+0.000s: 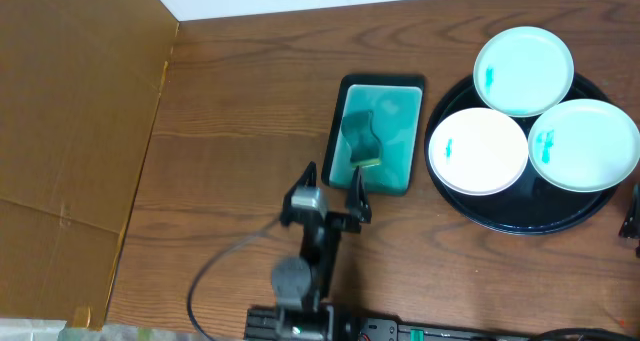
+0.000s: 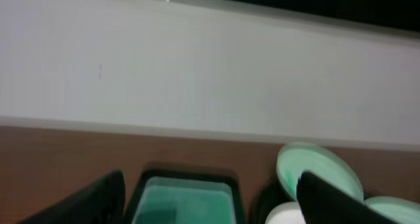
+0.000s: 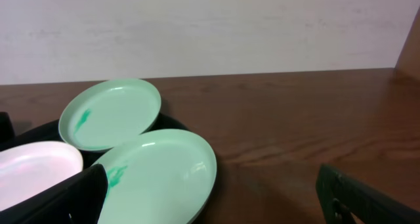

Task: Clean dirty plates on tray and stack at the side
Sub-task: 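Reach the left gripper into the soapy tray and grasp the green sponge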

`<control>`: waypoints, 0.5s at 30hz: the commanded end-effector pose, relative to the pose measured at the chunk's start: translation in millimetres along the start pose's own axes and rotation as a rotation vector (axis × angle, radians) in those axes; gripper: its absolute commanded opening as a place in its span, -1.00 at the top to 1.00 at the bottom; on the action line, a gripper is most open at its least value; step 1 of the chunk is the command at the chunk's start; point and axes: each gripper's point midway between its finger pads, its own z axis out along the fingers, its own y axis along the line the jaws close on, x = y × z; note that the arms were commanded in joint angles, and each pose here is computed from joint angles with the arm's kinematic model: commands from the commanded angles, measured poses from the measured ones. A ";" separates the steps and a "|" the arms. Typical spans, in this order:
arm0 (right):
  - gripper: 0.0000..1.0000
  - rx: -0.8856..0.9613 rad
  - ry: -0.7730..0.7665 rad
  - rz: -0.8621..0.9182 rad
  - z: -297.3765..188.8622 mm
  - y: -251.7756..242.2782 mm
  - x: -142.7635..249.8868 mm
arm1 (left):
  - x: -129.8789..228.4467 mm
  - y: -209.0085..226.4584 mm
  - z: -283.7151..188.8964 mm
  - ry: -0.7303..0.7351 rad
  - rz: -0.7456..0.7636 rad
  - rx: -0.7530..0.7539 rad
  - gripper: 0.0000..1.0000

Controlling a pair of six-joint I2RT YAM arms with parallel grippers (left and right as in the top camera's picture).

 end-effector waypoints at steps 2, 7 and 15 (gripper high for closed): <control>-0.99 0.013 0.003 -0.008 0.0 -2.9 1.2 | -13.9 -7.1 26.8 0.269 0.007 0.015 -0.68; -0.99 0.013 0.003 -0.008 0.0 -2.9 1.2 | 6.3 -50.2 61.6 0.626 -0.117 0.282 -0.68; -0.98 0.013 0.003 -0.008 0.0 -2.9 1.2 | 43.9 11.7 105.1 0.906 -0.214 -0.117 -0.68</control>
